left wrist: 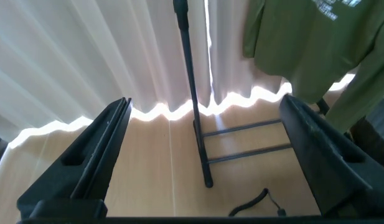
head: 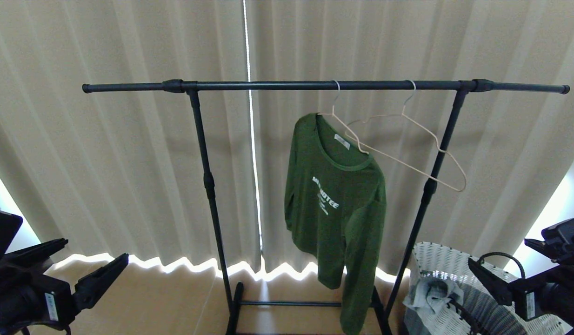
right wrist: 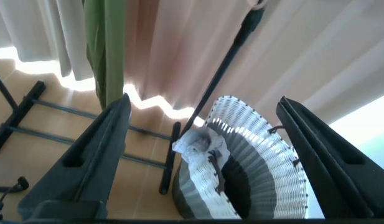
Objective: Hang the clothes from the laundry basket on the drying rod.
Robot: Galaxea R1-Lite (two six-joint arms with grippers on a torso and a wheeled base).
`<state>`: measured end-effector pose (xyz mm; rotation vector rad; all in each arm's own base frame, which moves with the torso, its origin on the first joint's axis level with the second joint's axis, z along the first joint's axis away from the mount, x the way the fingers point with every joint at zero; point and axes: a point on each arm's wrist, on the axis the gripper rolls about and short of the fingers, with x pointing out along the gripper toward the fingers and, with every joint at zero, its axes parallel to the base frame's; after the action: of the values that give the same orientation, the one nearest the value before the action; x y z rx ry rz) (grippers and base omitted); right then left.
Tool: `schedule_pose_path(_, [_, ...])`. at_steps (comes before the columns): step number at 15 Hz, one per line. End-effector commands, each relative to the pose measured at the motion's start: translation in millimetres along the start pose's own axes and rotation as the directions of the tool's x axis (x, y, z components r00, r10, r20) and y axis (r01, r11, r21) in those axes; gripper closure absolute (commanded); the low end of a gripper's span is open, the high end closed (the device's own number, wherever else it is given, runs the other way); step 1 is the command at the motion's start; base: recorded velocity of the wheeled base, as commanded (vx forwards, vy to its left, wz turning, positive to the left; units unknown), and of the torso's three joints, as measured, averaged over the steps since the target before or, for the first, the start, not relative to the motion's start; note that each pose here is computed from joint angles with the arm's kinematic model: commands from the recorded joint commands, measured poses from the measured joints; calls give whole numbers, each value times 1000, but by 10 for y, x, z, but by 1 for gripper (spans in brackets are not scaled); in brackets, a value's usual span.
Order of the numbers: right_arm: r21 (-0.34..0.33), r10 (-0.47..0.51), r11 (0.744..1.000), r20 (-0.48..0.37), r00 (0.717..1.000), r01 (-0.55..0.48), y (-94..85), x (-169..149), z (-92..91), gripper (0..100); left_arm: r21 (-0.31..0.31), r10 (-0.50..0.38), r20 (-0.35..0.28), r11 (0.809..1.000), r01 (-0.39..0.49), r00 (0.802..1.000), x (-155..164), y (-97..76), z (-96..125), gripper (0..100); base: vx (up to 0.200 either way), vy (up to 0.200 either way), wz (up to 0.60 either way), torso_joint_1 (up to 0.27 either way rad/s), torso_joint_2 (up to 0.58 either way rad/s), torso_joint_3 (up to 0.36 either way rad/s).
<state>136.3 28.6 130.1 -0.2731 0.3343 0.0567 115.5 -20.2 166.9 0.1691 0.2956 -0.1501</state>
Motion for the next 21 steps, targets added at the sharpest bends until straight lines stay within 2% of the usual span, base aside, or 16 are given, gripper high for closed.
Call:
schedule_pose_path(1, [-3,2,1000,-14,1000,-2,6,12,-21,0,4,-10,-13,1000,10,1000,12,-14,-25,0,0,0,0,0,0,0])
schedule_pose_path(9, [-6,2,1000,-17,1000,-2,8,9,-27,0,15,-33,-31,999,33,999,10,-47,-84,0,0,0,0,-13,31,19])
schedule_pose_path(21, [-4,0,1000,-10,1000,0,3,16,-5,0,20,-31,-54,999,32,998,-10,-55,-190,0,0,0,0,-151,450,290])
